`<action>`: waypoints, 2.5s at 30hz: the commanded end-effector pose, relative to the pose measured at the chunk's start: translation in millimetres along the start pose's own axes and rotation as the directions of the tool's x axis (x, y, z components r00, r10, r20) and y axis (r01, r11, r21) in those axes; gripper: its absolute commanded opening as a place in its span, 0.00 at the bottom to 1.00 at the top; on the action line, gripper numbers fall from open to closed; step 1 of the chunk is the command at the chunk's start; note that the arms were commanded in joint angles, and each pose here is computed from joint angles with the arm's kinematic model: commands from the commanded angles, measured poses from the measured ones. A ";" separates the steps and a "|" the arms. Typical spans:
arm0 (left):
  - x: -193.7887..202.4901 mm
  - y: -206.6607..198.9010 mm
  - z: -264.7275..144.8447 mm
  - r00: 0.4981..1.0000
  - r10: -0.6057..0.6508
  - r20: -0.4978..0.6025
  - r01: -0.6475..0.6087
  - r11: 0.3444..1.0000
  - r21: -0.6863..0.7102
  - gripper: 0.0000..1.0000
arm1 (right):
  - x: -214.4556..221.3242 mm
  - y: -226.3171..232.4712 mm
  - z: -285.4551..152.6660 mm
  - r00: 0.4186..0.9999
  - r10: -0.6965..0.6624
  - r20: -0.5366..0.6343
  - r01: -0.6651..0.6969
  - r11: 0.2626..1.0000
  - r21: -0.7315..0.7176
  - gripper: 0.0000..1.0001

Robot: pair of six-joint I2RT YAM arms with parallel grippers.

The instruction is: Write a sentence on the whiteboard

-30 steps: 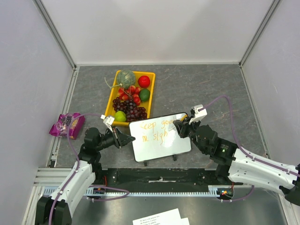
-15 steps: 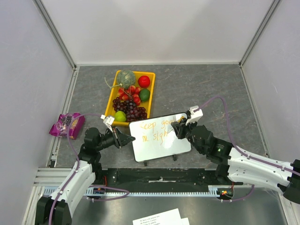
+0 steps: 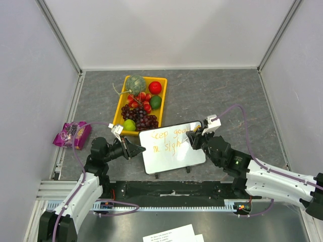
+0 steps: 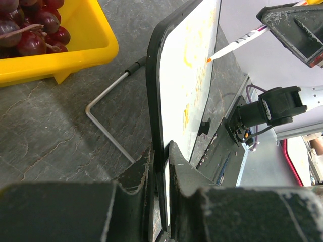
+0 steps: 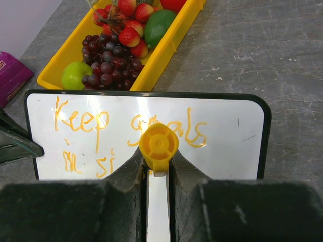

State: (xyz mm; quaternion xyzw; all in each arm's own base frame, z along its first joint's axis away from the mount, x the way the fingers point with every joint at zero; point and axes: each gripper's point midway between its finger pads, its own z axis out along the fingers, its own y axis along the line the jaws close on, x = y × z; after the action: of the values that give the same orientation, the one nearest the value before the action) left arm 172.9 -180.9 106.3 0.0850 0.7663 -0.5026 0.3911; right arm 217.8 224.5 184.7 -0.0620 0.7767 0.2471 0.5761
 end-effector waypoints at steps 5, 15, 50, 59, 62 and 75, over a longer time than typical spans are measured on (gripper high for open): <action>-6.8 2.3 0.7 0.998 0.053 0.030 -0.053 0.999 -0.009 0.02 | -1.1 -28.9 -4.7 0.999 -0.031 0.012 0.030 0.992 0.123 0.00; -7.2 2.0 0.7 0.998 0.055 0.032 -0.055 0.998 -0.008 0.02 | -29.5 -13.1 -12.4 0.997 0.013 0.070 -0.016 0.998 0.055 0.00; -6.6 1.7 0.8 0.998 0.054 0.030 -0.054 0.999 -0.006 0.02 | -45.0 7.5 0.5 0.995 0.034 0.099 -0.035 0.999 0.011 0.00; -6.8 2.3 0.8 0.998 0.051 0.031 -0.051 0.999 -0.009 0.02 | -25.3 0.7 7.8 0.998 0.004 0.064 -0.006 0.999 0.041 0.00; -7.0 2.1 0.7 0.998 0.054 0.031 -0.054 0.999 -0.008 0.02 | -19.6 -2.4 5.4 0.998 0.007 0.055 -0.009 0.999 0.040 0.00; -6.9 2.1 0.8 0.998 0.054 0.031 -0.054 0.999 -0.009 0.02 | 9.0 -8.9 1.6 1.000 0.006 -0.019 -0.006 1.000 0.031 0.00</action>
State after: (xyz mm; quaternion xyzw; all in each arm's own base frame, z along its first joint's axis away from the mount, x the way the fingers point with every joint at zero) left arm 172.9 -180.9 106.3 0.0850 0.7663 -0.5026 0.3911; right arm 222.8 221.9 188.1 -0.0503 0.7755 0.2417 0.5810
